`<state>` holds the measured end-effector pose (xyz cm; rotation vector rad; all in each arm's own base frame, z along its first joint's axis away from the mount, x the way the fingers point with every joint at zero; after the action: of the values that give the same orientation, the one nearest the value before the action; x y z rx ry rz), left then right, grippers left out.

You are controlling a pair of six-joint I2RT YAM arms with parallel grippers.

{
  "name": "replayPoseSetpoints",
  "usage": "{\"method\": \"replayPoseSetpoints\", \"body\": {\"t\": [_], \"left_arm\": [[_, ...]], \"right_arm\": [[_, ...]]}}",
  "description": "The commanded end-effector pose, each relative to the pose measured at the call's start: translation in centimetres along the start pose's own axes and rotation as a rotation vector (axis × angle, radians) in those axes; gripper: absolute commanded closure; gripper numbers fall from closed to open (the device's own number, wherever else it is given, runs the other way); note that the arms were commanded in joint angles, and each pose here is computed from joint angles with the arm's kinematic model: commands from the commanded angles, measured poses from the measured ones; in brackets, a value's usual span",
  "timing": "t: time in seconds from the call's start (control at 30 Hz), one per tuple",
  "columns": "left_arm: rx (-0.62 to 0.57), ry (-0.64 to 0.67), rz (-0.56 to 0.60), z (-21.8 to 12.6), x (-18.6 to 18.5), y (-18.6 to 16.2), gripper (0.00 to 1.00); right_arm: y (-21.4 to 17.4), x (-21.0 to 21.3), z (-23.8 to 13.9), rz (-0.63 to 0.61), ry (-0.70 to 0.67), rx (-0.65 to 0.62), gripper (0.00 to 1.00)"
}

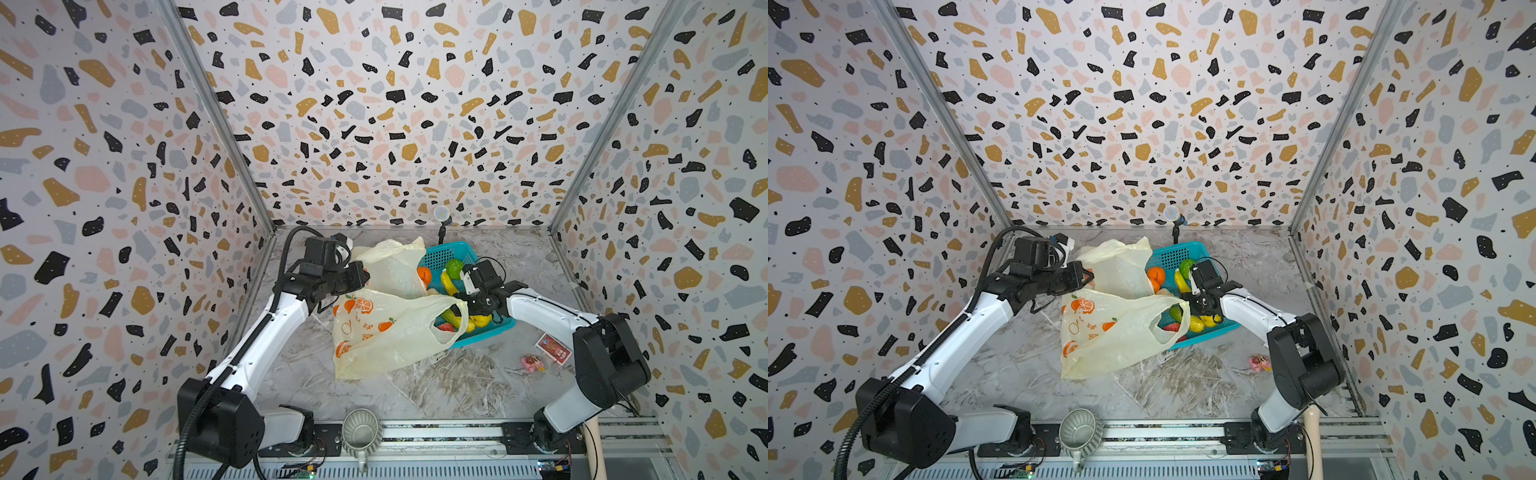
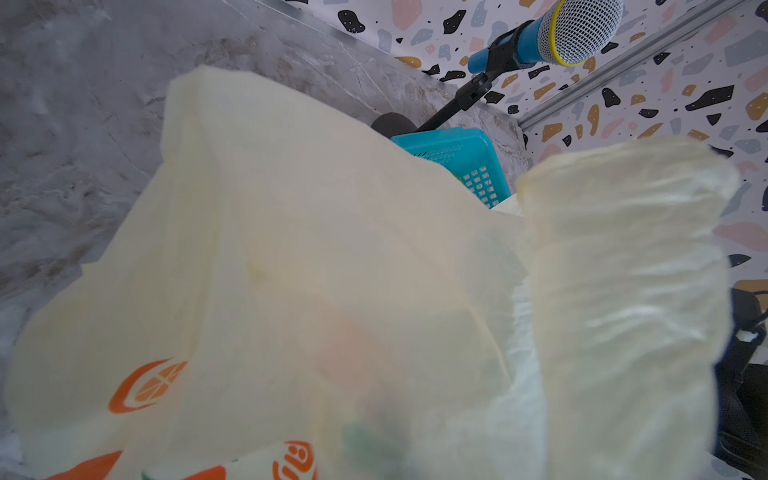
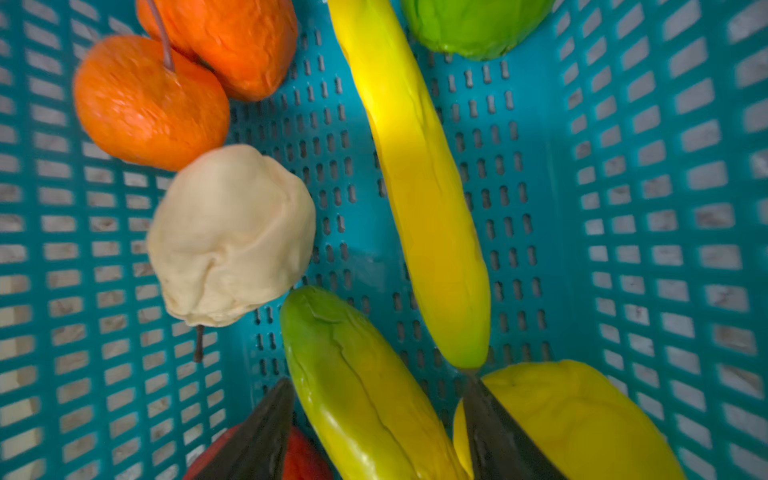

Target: Place the fruits into the plastic bag

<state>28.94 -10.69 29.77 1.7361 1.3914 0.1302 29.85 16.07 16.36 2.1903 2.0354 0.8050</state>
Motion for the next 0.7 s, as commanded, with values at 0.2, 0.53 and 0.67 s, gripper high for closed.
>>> {"method": "replayPoseSetpoints", "body": {"t": [0.2, 0.53, 0.67], "left_arm": [[-0.014, 0.018, 0.014, -0.6, 0.1, -0.1, 1.00], [-0.017, -0.001, 0.004, -0.4, 0.1, -0.2, 1.00], [-0.038, -0.018, 0.009, -0.6, -0.1, -0.1, 1.00]], "right_arm": [[-1.8, 0.1, 2.5, -0.054, -0.057, 0.067, 0.34], [-0.7, 1.1, 1.4, -0.048, -0.017, -0.010, 0.73], [1.3, 2.2, -3.3, -0.040, 0.050, -0.158, 0.74]]}}
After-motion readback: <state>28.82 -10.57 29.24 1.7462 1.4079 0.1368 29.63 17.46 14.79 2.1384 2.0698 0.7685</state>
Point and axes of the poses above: each gripper's point midway between its finger pads, its own z axis out along the fingers, its own x axis along the line the jaws close on, y = z × x, the point moved 10 cm from there along -z, back along the fingers, and after that the axes turned 15 degrees about z, right-handed, at the moved point
